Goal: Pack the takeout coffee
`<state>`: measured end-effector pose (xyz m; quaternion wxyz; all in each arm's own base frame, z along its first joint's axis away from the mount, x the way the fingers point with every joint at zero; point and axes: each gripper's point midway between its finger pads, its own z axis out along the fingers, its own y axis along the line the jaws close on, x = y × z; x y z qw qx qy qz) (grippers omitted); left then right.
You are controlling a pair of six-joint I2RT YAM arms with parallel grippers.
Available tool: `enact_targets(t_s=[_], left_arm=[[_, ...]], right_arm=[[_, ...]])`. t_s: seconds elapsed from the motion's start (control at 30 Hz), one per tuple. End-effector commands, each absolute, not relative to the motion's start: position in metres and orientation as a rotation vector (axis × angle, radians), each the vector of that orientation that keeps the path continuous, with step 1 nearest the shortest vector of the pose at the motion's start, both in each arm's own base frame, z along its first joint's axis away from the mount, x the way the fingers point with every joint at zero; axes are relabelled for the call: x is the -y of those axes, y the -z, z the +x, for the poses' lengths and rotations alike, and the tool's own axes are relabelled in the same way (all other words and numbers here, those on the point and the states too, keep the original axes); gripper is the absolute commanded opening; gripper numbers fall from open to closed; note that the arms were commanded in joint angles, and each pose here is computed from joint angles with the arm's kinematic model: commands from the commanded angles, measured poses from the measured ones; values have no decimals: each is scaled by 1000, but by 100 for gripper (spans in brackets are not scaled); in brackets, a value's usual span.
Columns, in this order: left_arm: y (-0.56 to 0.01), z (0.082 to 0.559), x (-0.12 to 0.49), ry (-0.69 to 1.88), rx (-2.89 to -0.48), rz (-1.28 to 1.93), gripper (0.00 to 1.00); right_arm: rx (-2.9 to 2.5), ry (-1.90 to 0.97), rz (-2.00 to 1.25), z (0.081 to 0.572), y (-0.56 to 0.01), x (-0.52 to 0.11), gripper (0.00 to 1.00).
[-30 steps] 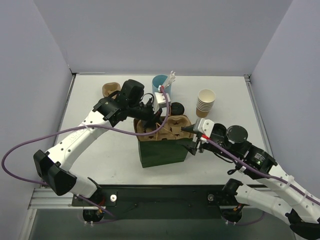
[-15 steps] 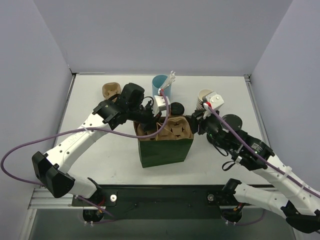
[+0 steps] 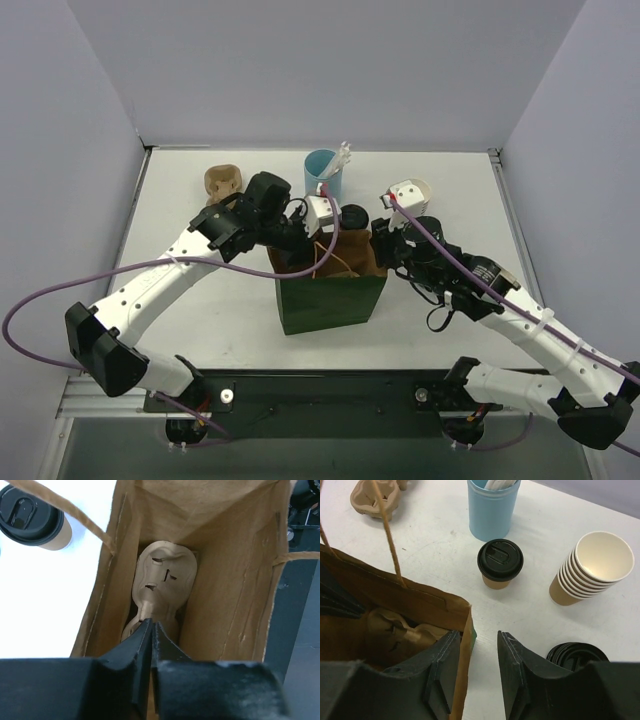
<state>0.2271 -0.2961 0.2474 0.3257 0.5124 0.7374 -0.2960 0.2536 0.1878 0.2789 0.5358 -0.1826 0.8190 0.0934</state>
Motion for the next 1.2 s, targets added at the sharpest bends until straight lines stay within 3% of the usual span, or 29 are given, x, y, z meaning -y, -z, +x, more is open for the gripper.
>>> enact_targets(t_s=[0.0, 0.13, 0.2, 0.33, 0.47, 0.63, 0.77, 0.8, 0.97, 1.17], left_arm=[[-278, 228, 299, 776, -1840, 1269, 22], [-315, 236, 298, 767, -1739, 1148, 31], [-325, 241, 293, 745, -1746, 1050, 46], [-361, 242, 278, 729, -1694, 888, 59], [-366, 253, 241, 593, -1813, 631, 61], [-327, 247, 183, 394, -2060, 299, 65], [-298, 238, 175, 375, -2159, 215, 65], [-296, 238, 177, 392, -2164, 187, 65], [-309, 244, 175, 374, -2173, 102, 65], [-342, 237, 174, 446, -2184, -61, 65]], right_arm=[[-1950, -246, -359, 254, -293, -182, 36], [-1984, -279, -383, 249, -289, -187, 38], [-2010, -269, -390, 248, -283, -186, 38], [-2040, -263, -402, 248, -275, -187, 39], [-2076, -245, -410, 251, -268, -190, 37], [-2109, -244, -431, 254, -265, -197, 32], [-2148, -213, -432, 261, -254, -202, 14], [-2150, -200, -422, 264, -254, -202, 1], [-2113, -147, -235, 291, -272, -207, 0], [-2116, -236, -147, 287, -285, -240, 0]])
